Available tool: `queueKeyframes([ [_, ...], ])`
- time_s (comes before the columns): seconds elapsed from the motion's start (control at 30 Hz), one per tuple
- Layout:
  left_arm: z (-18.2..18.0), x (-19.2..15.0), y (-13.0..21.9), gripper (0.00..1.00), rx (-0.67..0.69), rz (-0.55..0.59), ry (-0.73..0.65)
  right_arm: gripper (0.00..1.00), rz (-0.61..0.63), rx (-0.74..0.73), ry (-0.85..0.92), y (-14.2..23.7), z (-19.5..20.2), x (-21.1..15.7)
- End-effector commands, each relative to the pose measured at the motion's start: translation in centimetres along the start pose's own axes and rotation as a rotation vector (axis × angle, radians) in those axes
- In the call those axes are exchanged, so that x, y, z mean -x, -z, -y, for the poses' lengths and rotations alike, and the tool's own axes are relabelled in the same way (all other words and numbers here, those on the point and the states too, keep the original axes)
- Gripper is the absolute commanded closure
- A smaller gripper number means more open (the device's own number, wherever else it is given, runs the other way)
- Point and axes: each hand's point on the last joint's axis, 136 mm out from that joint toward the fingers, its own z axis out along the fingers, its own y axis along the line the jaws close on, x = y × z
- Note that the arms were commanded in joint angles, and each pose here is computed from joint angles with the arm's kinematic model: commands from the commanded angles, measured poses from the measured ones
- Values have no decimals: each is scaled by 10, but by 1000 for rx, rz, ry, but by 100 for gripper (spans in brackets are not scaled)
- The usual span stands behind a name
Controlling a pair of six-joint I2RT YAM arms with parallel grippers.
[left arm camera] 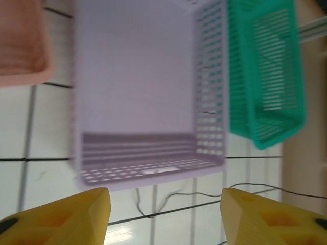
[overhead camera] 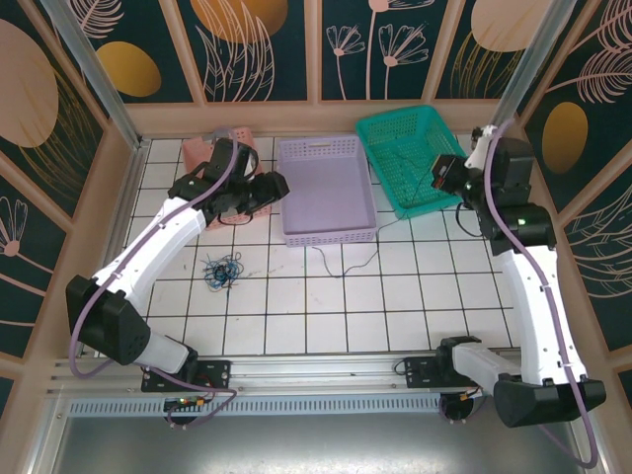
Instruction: Untangle the cables
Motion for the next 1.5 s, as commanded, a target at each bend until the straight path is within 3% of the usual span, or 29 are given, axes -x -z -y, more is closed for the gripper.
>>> queueKeyframes([
  [0.0, 77, 24, 27, 41, -281, 58, -21, 100, 54, 181, 53, 3, -42, 28],
  [0.1, 127, 30, 46, 40, -440, 76, -62, 100, 15, 228, 23, -5, -50, 28],
  [0.2, 167, 30, 62, 31, -543, 93, -110, 100, -15, 262, -15, -11, -55, 24],
  [0.37, 204, 19, 57, 29, -668, -3, 41, 100, -28, 275, -51, -14, -54, 15],
  [0.57, 203, -16, 12, 31, -580, -217, 207, 100, -32, 271, -65, -20, -50, 7],
  [0.7, 211, -19, 7, 29, -602, -215, 241, 100, -32, 261, -58, -22, -50, 6],
  [0.8, 205, -10, 13, 27, -583, -140, 244, 100, 46, 209, -32, -13, -49, 27],
  [1.03, 149, 5, 23, 30, -378, 90, 202, 100, 352, 171, 58, 38, -73, 116],
  [1.23, 106, -9, 8, 32, -257, 115, 145, 100, 543, 230, 110, 69, -109, 185],
  [1.47, 62, -32, -12, 35, -142, 79, 88, 100, 674, 296, 142, 65, -133, 248],
])
